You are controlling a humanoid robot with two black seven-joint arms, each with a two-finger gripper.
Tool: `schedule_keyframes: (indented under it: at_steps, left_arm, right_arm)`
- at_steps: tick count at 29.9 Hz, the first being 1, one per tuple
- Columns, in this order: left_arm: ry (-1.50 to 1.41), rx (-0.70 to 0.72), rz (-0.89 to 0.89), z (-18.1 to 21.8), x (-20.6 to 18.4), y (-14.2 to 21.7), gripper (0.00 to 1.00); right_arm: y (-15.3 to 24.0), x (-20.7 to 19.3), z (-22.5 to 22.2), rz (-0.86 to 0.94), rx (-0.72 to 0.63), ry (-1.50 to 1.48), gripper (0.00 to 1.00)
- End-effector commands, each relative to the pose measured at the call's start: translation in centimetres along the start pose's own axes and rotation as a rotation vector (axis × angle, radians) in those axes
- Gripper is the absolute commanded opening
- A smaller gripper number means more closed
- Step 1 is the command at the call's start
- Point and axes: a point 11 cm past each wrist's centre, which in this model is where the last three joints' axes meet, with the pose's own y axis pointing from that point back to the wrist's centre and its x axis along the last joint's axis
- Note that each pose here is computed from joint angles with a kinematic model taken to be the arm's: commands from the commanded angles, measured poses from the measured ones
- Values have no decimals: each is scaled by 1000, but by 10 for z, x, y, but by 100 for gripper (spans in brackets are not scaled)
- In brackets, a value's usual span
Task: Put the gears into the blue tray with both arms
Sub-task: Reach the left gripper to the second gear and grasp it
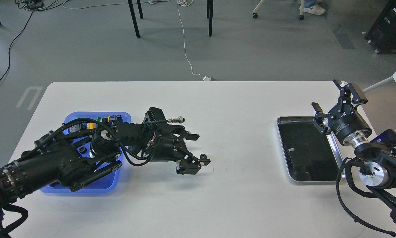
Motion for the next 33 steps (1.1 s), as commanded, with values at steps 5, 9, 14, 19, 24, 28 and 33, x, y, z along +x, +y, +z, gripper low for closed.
schedule_keyframes:
  at_steps: [5,9,14,19,24,28,33]
  left_arm:
    - [-89,-2,-130,-3,-4,-27,76]
    - [-89,3,-141,-4,-4,-34,70]
    - [-88,8,-164,-5,-10,-38,53]
    - [-87,12,-175,-6,-14,-36,45]
    - [-82,18,-181,-8,-19,-33,29]
    - [-79,17,-183,-8,-20,-34,19]
    - [-90,9,-171,-6,-13,-35,13]
  right_arm:
    - [1,9,-2,19,1,12,98]
    - [2,14,-5,29,2,19,98]
    - [3,17,-5,38,2,23,98]
    - [3,18,-5,40,3,22,98]
    - [3,18,-6,41,4,22,98]
    - [3,18,-5,40,4,20,98]
    - [4,18,-5,41,2,20,98]
